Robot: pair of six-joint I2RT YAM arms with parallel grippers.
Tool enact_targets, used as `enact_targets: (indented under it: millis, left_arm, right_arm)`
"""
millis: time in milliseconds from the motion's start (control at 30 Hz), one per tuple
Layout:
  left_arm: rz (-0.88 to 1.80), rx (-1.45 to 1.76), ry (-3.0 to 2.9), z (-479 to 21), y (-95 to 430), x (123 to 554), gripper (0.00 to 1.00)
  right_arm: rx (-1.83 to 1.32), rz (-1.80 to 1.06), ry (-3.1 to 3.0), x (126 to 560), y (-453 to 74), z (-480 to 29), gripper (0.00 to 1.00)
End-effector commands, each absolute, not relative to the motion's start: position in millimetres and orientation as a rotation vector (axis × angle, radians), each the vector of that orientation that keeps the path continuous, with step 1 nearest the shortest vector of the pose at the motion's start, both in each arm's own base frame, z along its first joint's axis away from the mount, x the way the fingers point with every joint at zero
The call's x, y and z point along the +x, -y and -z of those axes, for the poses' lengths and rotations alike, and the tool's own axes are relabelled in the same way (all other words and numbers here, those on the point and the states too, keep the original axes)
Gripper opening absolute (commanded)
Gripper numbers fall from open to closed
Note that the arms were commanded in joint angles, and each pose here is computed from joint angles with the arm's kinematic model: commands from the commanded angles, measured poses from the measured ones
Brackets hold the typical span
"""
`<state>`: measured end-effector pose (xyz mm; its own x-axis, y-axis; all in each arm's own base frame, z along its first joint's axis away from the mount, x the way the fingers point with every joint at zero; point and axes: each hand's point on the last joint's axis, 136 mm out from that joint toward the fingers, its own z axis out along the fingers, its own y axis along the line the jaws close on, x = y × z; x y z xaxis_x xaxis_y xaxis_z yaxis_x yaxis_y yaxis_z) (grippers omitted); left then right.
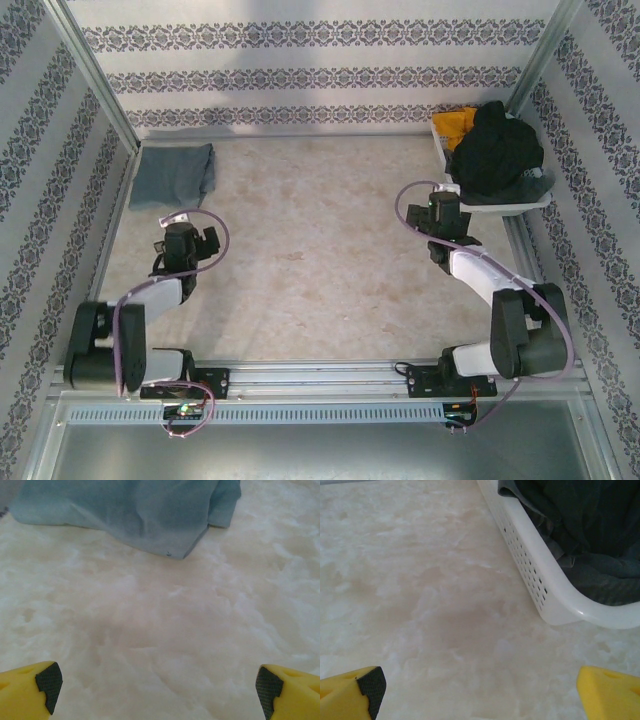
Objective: Fold and stack the t-shirts
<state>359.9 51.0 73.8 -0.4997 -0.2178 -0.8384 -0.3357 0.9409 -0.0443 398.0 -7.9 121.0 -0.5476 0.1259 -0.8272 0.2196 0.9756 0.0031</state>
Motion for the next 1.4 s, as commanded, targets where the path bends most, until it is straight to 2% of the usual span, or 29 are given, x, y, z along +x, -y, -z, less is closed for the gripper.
enact_targets:
  millis: [0, 167, 267, 467, 767, 867, 1000, 1367]
  left_arm:
    - [-0.113, -0.262, -1.911, -109.5, -47.4, 384.4, 1.0]
    - [-0.077, -0.141, -1.776, -99.7, -29.2, 378.6, 1.0]
    - [-0.097, -0.202, -1.869, -91.8, -36.6, 382.9, 1.0]
    - [-0.067, -0.135, -1.877, -89.8, -26.8, 393.3, 1.0]
    - [-0.071, -0.142, -1.883, -89.7, -27.8, 392.5, 1.0]
    - [-0.07, -0.142, -1.881, -89.9, -27.7, 392.4, 1.0]
    - [-0.068, -0.141, -1.879, -90.0, -27.5, 392.4, 1.0]
    - [-0.078, -0.145, -1.884, -89.4, -28.8, 392.7, 1.0]
  right_arm:
    - [0.163, 0.002, -1.942, 416.8, -3.6, -157.9, 0.98]
    - [0.18, -0.001, -1.935, 402.7, 4.9, -156.3, 0.98]
    - [0.191, -0.012, -1.929, 394.0, 8.8, -156.2, 0.98]
    - [0.237, 0.036, -1.972, 366.1, 24.4, -133.6, 0.98]
    - [0.142, 0.014, -1.984, 408.8, 17.5, -109.9, 0.98]
    - [0.045, 0.003, -1.951, 403.8, 1.2, -109.9, 0.98]
    - [0.125, 0.018, -1.799, 378.7, 14.3, -105.4, 0.98]
    - [0.056, 0.053, -1.855, 396.2, 1.5, -107.2, 0.98]
